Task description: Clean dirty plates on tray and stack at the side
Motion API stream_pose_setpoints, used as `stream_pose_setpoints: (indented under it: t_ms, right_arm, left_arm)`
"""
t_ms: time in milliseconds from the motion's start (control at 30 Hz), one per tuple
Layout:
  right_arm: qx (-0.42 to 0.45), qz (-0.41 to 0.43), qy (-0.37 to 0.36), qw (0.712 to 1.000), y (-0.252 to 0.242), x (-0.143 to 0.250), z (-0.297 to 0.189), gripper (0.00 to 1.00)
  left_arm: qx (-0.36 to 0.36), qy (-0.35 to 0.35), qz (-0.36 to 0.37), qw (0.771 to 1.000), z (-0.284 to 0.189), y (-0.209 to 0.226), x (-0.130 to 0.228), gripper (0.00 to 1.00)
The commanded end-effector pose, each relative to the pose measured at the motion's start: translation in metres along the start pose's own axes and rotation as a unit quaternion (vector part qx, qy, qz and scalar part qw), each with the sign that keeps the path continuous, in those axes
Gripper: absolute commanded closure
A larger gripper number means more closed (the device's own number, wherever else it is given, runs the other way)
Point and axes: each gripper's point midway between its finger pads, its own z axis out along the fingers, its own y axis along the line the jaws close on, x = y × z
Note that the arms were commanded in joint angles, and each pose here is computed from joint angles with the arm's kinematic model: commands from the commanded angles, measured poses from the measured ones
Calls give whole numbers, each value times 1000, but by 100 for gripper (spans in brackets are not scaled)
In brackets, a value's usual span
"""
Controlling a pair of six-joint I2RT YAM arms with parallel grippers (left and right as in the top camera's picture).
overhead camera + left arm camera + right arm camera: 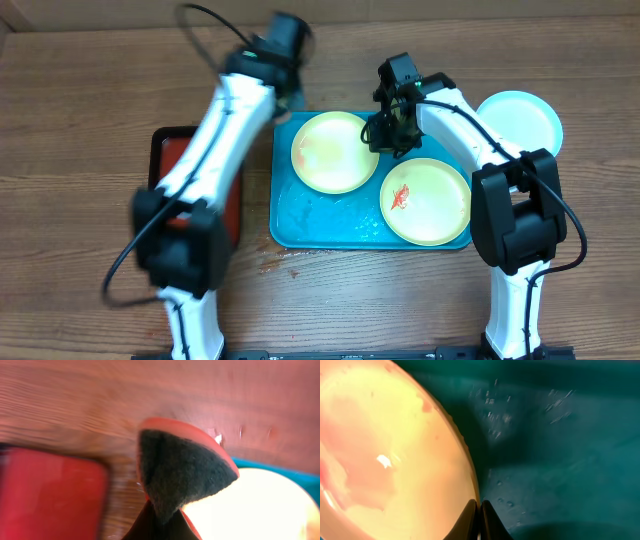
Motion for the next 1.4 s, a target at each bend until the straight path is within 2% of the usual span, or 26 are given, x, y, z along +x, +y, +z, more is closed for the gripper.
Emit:
stream_pose_setpoints:
  t_ms: [0, 67, 133, 200, 233, 300, 333, 467, 567, 733, 933, 1033, 1133, 1167, 1200, 1367]
  right_arm:
    - [81, -86, -99, 988, 9, -35, -62, 96]
    - [141, -146, -126, 971, 13, -41, -82, 96]
    - [243, -206, -157, 935, 14, -48, -107, 96]
    - [324, -228, -182, 900, 14, -54, -127, 96]
    - [382, -241, -200, 869, 17, -58, -143, 96]
    - [442, -254, -217, 832, 24, -61, -161, 96]
    - [484, -268, -227, 801, 32, -61, -176, 96]
    - [554, -314, -226, 737, 57, -57, -200, 96]
    - [581, -361, -204, 701, 73, -52, -207, 96]
    - [598, -401, -183, 670, 88, -44, -211, 96]
    - [600, -394, -192, 670, 92, -43, -213, 96]
    - [584, -369, -208, 693, 83, -48, -209, 96]
    - [531, -324, -235, 747, 65, -61, -194, 96]
    - [497, -301, -242, 777, 51, -69, -184, 96]
    - [485, -289, -244, 789, 44, -71, -182, 96]
    - [359, -152, -238, 890, -27, -79, -166, 96]
  left_arm:
    - [-9, -21, -60, 998, -30, 48, -25, 96]
    - [-30, -4, -86, 996, -27, 76, -23, 96]
    - [-54, 18, -120, 991, -21, 105, -18, 96]
    - [-68, 32, -135, 988, -17, 122, -13, 96]
    - [-78, 43, -143, 986, -14, 134, -9, 96]
    - [-89, 57, -153, 983, -8, 147, -2, 96]
    - [-96, 66, -157, 981, -4, 155, 4, 96]
    - [-109, 89, -164, 976, 8, 167, 19, 96]
    - [-114, 99, -164, 975, 13, 170, 26, 96]
    - [-114, 99, -164, 975, 15, 170, 26, 96]
    - [-114, 98, -164, 975, 15, 169, 26, 96]
    - [-114, 99, -163, 975, 14, 169, 26, 96]
    - [-114, 99, -163, 975, 14, 169, 26, 96]
    - [-114, 99, -163, 975, 14, 169, 26, 96]
    - [-114, 98, -163, 975, 14, 169, 26, 96]
    - [-114, 99, -163, 975, 14, 169, 26, 96]
